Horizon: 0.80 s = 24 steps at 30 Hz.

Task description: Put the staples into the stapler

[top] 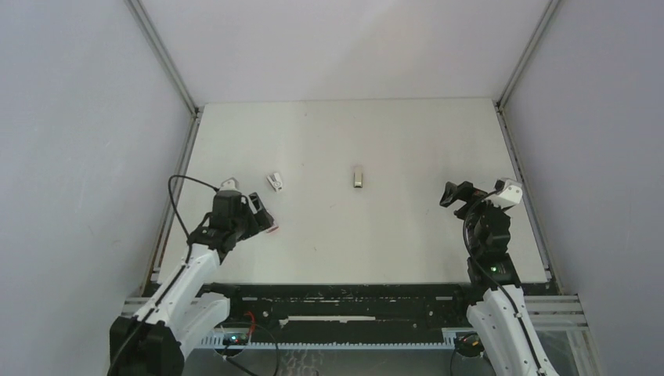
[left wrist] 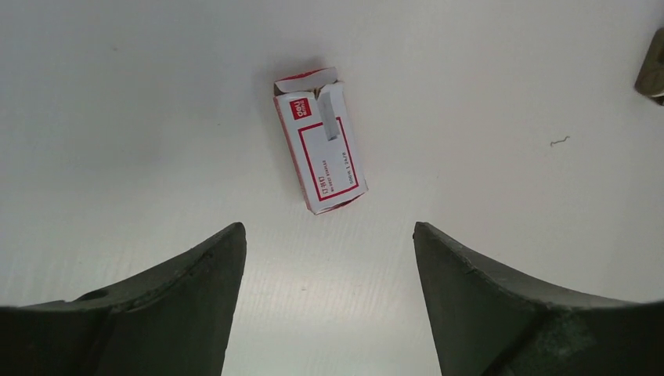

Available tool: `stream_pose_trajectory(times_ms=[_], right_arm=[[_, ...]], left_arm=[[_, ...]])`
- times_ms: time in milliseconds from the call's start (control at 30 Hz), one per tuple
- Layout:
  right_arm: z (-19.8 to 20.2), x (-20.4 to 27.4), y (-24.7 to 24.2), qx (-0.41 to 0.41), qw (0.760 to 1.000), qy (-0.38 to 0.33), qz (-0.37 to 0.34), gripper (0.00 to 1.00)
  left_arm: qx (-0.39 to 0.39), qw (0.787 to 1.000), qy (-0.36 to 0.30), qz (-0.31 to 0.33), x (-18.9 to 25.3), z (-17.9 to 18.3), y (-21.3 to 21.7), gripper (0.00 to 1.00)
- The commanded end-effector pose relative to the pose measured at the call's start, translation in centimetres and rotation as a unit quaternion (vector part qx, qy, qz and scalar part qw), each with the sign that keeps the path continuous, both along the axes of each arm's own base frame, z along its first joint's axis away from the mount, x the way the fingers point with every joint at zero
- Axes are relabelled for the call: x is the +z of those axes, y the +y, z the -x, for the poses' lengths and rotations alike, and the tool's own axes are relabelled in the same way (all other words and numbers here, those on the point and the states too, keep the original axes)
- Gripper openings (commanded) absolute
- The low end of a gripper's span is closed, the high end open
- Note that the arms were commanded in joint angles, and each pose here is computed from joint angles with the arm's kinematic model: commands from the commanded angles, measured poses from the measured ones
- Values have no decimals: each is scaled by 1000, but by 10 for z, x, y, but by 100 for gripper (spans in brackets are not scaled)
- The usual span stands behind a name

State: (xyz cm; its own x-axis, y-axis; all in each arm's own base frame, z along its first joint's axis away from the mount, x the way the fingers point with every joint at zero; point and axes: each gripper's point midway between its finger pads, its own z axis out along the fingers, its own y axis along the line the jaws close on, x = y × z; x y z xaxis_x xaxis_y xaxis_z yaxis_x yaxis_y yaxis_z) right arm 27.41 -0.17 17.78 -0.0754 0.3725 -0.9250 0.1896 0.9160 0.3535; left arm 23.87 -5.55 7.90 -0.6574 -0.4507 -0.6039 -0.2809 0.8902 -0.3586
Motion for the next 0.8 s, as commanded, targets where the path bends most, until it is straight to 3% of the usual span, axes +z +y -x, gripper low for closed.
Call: stream_pose_trajectory(times_ms=[0, 133, 367, 567, 767], right_arm=[[-3, 6, 4, 8, 1000, -7, -10, 99], [-4, 6, 9, 24, 1000, -5, -7, 98], [-5, 4, 17, 49, 999, -3, -6, 98], [-11, -3, 26, 71, 997, 14, -10, 98], [-16, -9, 38, 104, 994, 23, -15, 97]], left_arm=[[-10, 1000, -13, 5, -5, -16, -12, 82], [-13, 1000, 8, -10, -22, -25, -14, 78], [-41, 999, 19, -11, -35, -41, -30, 80], [-131, 991, 21, -33, -38, -53, -62, 79], [-255, 963, 42, -79, -54, -60, -119, 74]])
